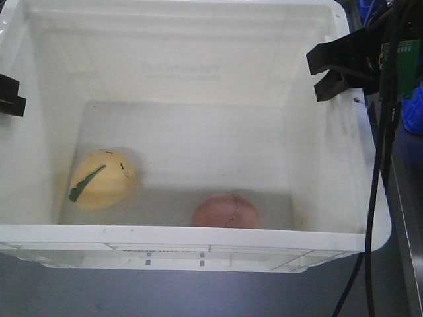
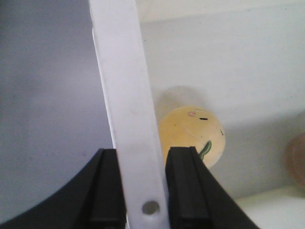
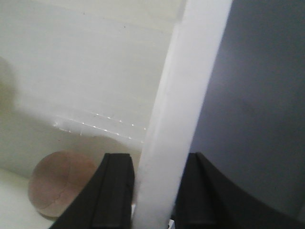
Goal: Place moving items into box and shelve
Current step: 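Carry the white tote with both grippers toward the blue bin shelf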
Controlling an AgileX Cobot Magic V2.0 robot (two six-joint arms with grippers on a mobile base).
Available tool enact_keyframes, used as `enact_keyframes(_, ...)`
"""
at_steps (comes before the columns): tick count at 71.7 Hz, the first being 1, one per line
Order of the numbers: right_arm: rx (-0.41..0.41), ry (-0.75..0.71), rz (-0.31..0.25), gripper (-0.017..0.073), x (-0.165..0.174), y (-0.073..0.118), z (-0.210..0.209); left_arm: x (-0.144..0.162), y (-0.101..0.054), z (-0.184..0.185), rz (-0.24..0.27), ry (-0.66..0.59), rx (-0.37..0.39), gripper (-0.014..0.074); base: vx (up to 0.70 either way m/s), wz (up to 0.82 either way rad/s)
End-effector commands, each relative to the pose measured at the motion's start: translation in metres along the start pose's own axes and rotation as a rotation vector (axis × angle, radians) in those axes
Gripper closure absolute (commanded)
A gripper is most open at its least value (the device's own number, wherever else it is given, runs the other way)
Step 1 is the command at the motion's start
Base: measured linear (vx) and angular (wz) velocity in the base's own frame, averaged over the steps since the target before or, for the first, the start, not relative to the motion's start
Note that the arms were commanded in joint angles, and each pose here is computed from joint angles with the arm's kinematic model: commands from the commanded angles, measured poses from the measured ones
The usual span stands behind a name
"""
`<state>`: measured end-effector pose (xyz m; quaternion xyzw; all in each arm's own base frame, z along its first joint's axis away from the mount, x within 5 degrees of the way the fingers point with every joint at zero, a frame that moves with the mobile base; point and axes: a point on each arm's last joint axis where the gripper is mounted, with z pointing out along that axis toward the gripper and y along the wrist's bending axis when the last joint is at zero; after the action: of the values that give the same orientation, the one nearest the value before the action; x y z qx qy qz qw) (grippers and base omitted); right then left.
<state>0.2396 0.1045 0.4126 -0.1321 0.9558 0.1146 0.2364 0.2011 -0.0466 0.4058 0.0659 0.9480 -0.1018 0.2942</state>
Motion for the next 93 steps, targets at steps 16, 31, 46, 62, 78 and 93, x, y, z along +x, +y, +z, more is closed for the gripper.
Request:
enact_keyframes(16, -0.050, -0.149, -0.025, 0.0571, -0.0060, 0.0068, -0.0270, -0.0128, -0.0072, -0.0222, 0.005, -0.186, 0.051, 0.0610, 0.33, -0.31)
enact_keyframes(31, -0.049, -0.141, -0.025, 0.0571, -0.0053, 0.0067, -0.0269, -0.0128, -0.0072, -0.0222, 0.005, -0.186, 0.052, 0.0610, 0.35, -0.29)
enact_keyframes(46, -0.049, -0.139, -0.025, 0.0571, -0.0050, 0.0067, -0.0269, -0.0129, -0.0072, -0.0222, 0.005, -0.187, 0.052, 0.0610, 0.36, -0.27)
enact_keyframes(62, -0.049, -0.137, -0.025, 0.0571, -0.0049, 0.0067, -0.0269, -0.0130, -0.0072, -0.0219, 0.004, -0.186, 0.052, 0.0610, 0.38, -0.20)
enact_keyframes(78, -0.049, -0.137, -0.025, 0.0571, -0.0049, 0.0067, -0.0269, -0.0130, -0.0072, -0.0219, 0.004, -0.186, 0.052, 0.0610, 0.40, -0.09)
enact_keyframes(93, -0.049, -0.136, -0.025, 0.0571, -0.0048, 0.0066, -0.0268, -0.0130, -0.0072, -0.0219, 0.004, -0.186, 0.052, 0.0610, 0.41, -0.03)
